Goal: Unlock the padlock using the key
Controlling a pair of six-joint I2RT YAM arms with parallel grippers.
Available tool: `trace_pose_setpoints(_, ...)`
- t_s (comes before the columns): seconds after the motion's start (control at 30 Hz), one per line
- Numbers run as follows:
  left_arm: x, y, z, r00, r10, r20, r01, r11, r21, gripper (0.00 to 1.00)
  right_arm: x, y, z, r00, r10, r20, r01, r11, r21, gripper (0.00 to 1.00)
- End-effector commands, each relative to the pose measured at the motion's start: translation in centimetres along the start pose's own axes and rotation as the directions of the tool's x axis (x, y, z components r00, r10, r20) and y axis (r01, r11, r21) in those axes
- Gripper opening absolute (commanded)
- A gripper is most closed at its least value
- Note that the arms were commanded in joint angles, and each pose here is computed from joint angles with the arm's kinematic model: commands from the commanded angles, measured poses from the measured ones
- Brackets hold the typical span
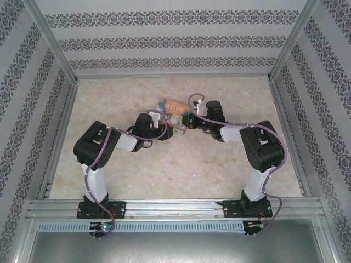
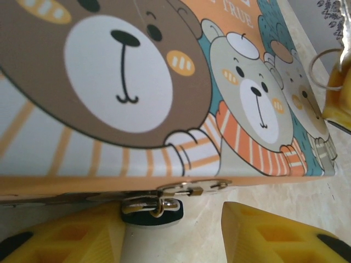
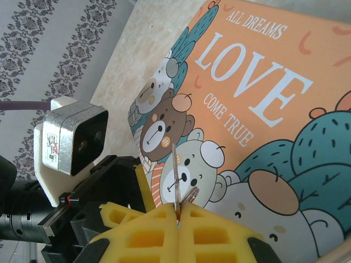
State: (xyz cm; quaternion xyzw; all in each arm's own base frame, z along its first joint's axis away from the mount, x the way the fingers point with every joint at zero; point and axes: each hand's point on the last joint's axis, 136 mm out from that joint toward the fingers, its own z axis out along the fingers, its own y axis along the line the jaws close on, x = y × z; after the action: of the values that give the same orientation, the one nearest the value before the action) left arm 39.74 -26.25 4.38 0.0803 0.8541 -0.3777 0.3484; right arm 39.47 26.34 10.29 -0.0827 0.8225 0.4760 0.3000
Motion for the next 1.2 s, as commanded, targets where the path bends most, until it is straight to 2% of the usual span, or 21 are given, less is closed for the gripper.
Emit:
trace_pose_setpoints(0.0,0.2,0.2,0.9,1.0,-0.019,0.0,0.019,0.999,-0.028,0.48,2.5,-1.6,0.8,0.997,0.059,-0.059,-0.056,0.997,0.046,0.0)
trace_pose_setpoints(0.37,-0.4,0.2,1.8,0.998,-0.063,0.016,0.064,0.997,-0.037,0.4,2.4,-1.4,0.8,0.997,0.054,-0.061,-0.052,0.998,0.041,0.0)
trace_pose_setpoints(0.7,-0.8,-0.5,2.2,0.997,-0.077,0.017,0.078,0.997,-0.012,0.28,1.8,-0.8,0.8,0.998,0.043,-0.053,-0.042,0.999,0.024,0.0)
trace_pose_setpoints(1.0,-1.9,-1.9,1.3,0.993,-0.115,0.019,0.115,0.993,0.019,0.25,-2.0,2.6,-1.1,0.998,-0.044,0.044,0.045,0.999,-0.026,0.0)
trace_pose_setpoints(1.17,-2.1,-3.9,0.6,0.988,-0.15,-0.037,0.153,0.985,0.079,0.25,-2.6,3.9,-3.5,0.985,-0.144,0.092,0.143,0.99,0.01,0.0)
